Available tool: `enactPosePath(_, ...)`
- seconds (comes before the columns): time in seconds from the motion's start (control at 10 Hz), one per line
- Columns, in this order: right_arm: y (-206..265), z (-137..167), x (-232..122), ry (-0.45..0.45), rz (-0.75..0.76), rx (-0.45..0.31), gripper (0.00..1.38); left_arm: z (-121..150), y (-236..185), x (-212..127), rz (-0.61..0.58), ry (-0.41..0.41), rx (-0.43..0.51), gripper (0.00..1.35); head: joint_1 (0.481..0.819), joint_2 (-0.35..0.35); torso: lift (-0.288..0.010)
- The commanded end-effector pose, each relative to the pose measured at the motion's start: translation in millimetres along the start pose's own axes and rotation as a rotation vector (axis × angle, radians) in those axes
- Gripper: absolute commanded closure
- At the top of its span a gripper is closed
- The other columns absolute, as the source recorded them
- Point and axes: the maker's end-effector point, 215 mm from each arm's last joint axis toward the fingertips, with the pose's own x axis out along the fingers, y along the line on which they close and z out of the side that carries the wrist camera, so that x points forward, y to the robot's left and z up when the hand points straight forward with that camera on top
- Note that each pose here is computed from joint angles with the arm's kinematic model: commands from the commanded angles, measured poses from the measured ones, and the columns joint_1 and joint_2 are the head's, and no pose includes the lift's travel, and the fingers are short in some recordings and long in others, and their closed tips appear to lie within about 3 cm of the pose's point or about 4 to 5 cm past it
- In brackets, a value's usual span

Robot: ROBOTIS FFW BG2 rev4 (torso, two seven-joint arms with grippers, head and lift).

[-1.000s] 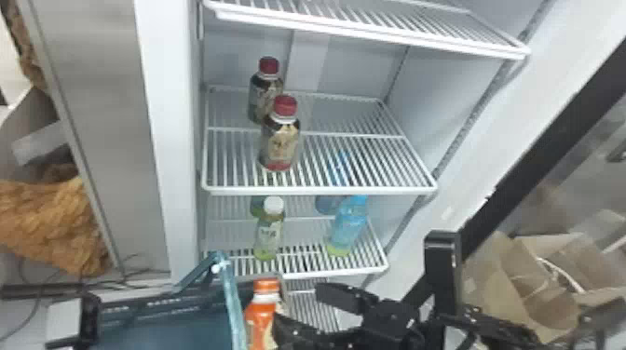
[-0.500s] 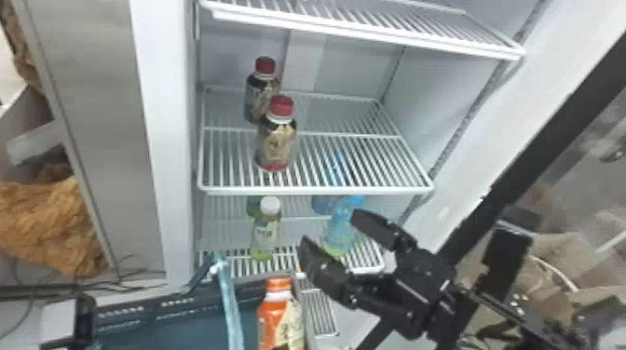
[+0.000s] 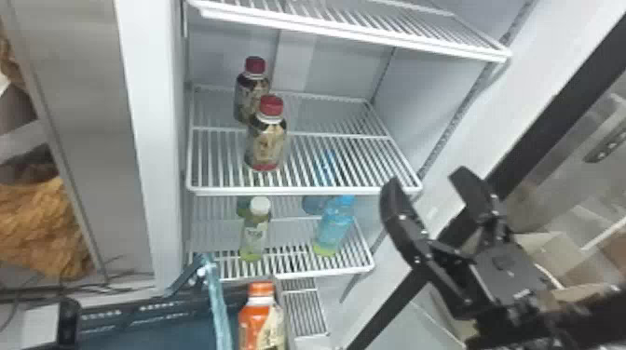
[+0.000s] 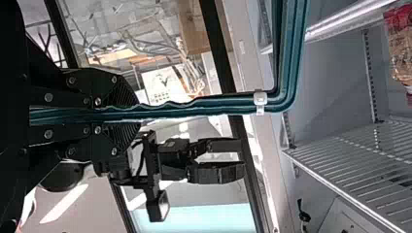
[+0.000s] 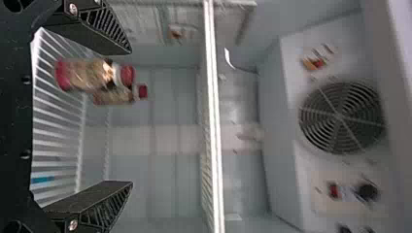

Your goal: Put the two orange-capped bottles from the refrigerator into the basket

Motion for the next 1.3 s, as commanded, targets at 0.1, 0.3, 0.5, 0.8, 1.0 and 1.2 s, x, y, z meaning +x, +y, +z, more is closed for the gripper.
enactPosePath(0.1, -21, 5, -24, -0.064, -0.134, -0.035, 0.1, 1, 0, 0, 0.0, -0.002, 0.0, 1.2, 0.695, -0.35, -0.04)
enactPosePath(0.3, -24, -12, -31, -0.042, -0.16, -0.017, 0.1, 0, 0, 0, -0.001, -0.001, -0.001, 1.2, 0.695, -0.35, -0.04)
enactPosePath(0.5, -26, -22, -31, -0.031, -0.168, 0.004, 0.1, -1, 0, 1, -0.002, 0.001, -0.002, 1.2, 0.695, -0.35, -0.04)
enactPosePath(0.8, -27, -26, -31, -0.019, -0.172, 0.018, 0.1, -1, 0, 1, -0.002, 0.001, -0.002, 1.2, 0.695, -0.35, -0.04)
enactPosePath(1.0, -27, -28, -31, -0.012, -0.172, 0.022, 0.1, -1, -1, 1, -0.003, 0.001, 0.001, 1.2, 0.695, -0.35, -0.04)
enactPosePath(1.2, -27, -28, -31, -0.013, -0.172, 0.024, 0.1, -1, 0, 1, -0.002, 0.001, -0.002, 1.2, 0.695, -0.35, -0.04)
